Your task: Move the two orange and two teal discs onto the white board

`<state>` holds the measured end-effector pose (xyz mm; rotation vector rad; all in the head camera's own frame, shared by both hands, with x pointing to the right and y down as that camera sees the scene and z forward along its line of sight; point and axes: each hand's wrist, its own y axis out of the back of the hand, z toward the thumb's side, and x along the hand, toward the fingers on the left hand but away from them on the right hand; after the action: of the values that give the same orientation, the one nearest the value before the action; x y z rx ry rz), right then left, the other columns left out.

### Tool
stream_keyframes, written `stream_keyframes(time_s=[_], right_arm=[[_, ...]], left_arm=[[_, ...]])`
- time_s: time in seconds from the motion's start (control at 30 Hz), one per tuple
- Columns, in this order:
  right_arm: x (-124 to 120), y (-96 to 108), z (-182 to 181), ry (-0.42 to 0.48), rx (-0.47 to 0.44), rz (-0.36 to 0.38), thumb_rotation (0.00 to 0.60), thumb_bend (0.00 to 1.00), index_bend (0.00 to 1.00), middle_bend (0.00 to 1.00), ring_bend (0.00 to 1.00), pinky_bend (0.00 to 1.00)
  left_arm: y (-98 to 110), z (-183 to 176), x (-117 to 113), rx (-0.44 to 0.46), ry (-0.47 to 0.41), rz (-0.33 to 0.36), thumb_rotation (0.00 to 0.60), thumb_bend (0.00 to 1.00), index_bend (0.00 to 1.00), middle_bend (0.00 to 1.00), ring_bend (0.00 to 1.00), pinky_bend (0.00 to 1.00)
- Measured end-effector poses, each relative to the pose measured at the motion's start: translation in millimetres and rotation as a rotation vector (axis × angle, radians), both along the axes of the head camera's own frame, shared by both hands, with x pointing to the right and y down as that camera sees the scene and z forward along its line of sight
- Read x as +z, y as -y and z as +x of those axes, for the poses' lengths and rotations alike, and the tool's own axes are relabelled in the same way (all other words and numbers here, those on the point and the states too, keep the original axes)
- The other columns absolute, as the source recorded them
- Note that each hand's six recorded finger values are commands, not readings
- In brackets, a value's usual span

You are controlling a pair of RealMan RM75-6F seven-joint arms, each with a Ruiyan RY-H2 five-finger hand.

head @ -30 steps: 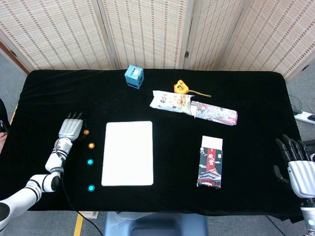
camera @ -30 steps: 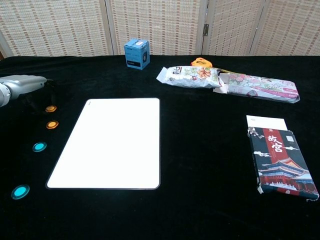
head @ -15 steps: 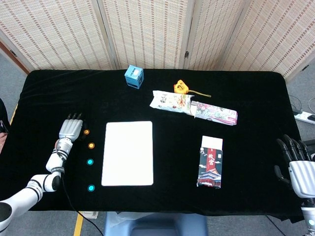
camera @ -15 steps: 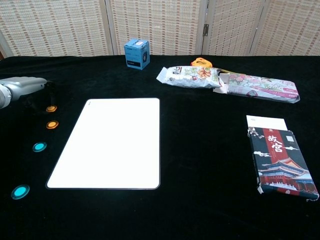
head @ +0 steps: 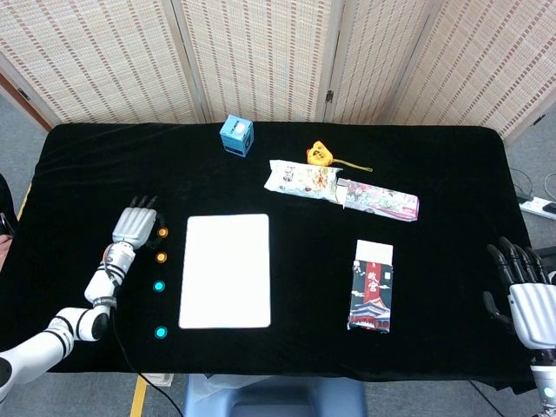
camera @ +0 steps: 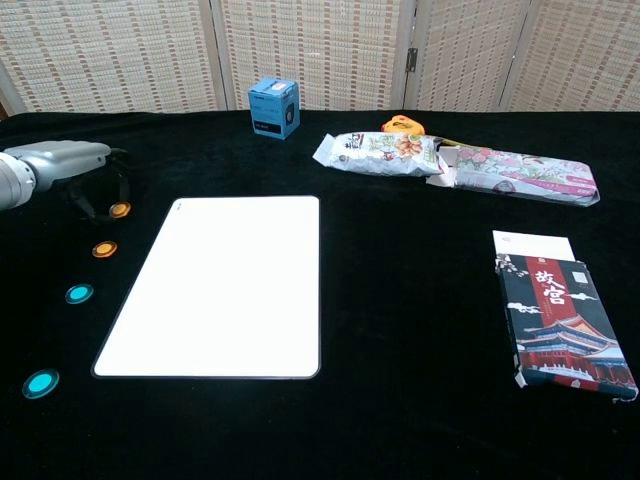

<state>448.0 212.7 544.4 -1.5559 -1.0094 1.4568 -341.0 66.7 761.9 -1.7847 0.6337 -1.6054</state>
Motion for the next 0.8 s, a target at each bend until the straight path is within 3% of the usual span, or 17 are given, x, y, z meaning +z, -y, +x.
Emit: stream_keyframes(time_s=[0.23, 0.5, 0.7, 0.8], right_arm=[[0, -2, 2, 0.002, 0.008, -0.003, 0.600, 0.48, 0.00, 0.00, 0.00, 0.00], [-1, -4, 6, 0.002, 0.020, -0.001, 0.600, 0.48, 0.00, 0.00, 0.00, 0.00], [-2, -6, 8, 0.003, 0.027, 0.000, 0.600, 0.48, 0.00, 0.00, 0.00, 0.00], [-2, -7, 9, 0.005, 0.028, 0.001, 0.600, 0.48, 0.00, 0.00, 0.00, 0.00]], left_arm=[[2, 45, -12, 0.075, -0.079, -0.008, 0.600, 0.37, 0.51, 0.10, 0.00, 0.00], [0, 86, -16, 0.173, -0.090, -0.034, 0.600, 0.37, 0.49, 0.10, 0.00, 0.00], [-2, 96, -13, 0.210, -0.051, -0.054, 0.600, 0.37, 0.34, 0.07, 0.00, 0.00], [-4, 94, -16, 0.214, -0.033, -0.063, 0.600, 0.37, 0.31, 0.06, 0.00, 0.00]])
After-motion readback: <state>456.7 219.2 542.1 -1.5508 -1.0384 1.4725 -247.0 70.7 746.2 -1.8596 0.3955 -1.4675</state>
